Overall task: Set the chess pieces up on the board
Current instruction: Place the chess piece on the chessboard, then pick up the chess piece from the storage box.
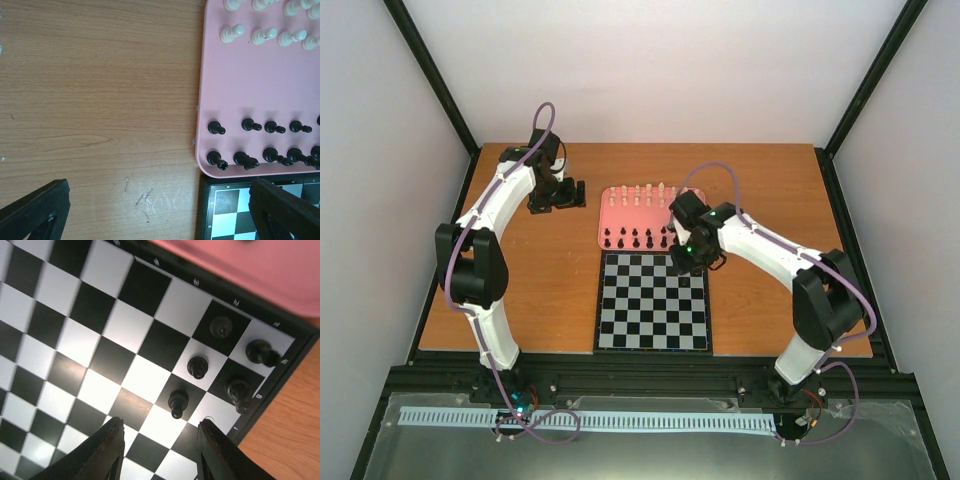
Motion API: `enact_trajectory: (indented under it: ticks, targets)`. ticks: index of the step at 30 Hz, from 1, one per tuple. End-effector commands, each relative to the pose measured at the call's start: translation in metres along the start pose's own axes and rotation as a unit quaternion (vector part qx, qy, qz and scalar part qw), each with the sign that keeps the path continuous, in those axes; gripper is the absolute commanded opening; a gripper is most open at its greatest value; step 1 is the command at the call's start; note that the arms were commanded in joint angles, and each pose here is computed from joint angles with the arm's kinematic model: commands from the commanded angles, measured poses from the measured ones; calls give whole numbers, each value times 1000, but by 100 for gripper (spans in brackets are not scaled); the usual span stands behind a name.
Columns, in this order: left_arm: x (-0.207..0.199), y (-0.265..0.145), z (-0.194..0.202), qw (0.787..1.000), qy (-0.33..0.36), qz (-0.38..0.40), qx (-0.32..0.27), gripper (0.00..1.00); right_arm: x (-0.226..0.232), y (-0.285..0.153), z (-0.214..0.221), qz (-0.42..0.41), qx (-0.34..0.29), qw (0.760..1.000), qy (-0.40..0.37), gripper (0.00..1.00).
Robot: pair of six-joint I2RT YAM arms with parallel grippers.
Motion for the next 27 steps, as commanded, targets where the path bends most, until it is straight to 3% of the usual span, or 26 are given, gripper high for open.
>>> enact_trajectory:
  ticks: [1,5,16,27]
  targets:
    - [-7,-16,-6,1000,-3,14,-22,100,6,-43,-13,2,-37,999,-28,42]
    - [-6,-17,-6,1000,-3,13,-23,100,0,-54,-38,19,-55,998,-38,44]
    - [-9,-21,-7,999,-2,20,-27,100,-70,-21,-119,42,-60,997,7,39]
    - [-8,-15,-8,1000,-1,14,-22,100,-73,18,-107,-6,-19,1000,17,34]
Point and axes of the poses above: each gripper's point midway between its finger pads, its own y axis out along the fingers, its own x axis along the line the jaws close on, z = x × y, the point moved 4 cm from there along -y, back along the fingers, and after that the axes turned 14 degrees about -y, right-handed, at the moved point
